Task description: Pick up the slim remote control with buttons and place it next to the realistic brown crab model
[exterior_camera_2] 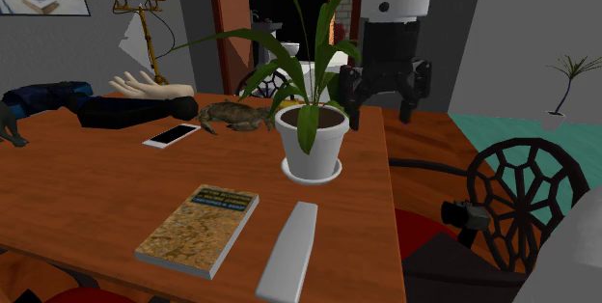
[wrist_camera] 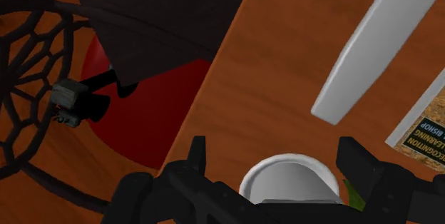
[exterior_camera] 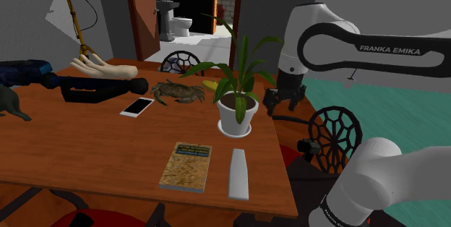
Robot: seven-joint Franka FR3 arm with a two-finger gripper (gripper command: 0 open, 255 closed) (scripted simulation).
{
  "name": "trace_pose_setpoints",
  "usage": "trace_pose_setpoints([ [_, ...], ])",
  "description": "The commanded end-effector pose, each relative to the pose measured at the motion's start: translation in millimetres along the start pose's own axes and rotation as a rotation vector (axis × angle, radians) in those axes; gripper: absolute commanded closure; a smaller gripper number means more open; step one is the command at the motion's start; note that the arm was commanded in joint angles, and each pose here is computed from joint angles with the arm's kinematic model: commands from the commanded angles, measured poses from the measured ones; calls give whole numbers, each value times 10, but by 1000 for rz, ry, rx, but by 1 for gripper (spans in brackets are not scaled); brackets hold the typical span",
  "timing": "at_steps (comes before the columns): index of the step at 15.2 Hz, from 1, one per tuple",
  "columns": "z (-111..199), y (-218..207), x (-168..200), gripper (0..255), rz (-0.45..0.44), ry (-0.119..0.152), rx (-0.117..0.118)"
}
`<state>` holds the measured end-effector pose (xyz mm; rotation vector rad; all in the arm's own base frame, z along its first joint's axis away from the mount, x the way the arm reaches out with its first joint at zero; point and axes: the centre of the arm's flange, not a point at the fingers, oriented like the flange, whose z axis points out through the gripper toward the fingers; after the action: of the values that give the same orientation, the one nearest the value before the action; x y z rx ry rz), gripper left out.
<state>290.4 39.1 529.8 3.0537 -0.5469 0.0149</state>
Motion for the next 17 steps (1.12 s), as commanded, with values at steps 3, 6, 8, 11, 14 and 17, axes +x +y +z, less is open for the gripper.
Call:
trace_pose_setpoints([
  [3,379,-336,-127,0,111,-8,7],
  [6,650,-605,-202,0,191,-14,11],
  [8,830,-787,-241,0,244,-18,14],
  [11,1098,-1065,-282,0,323,-24,19],
  [14,1365,-1347,-303,0,403,-30,23],
  [17,1563,-1558,-304,0,462,-34,27],
])
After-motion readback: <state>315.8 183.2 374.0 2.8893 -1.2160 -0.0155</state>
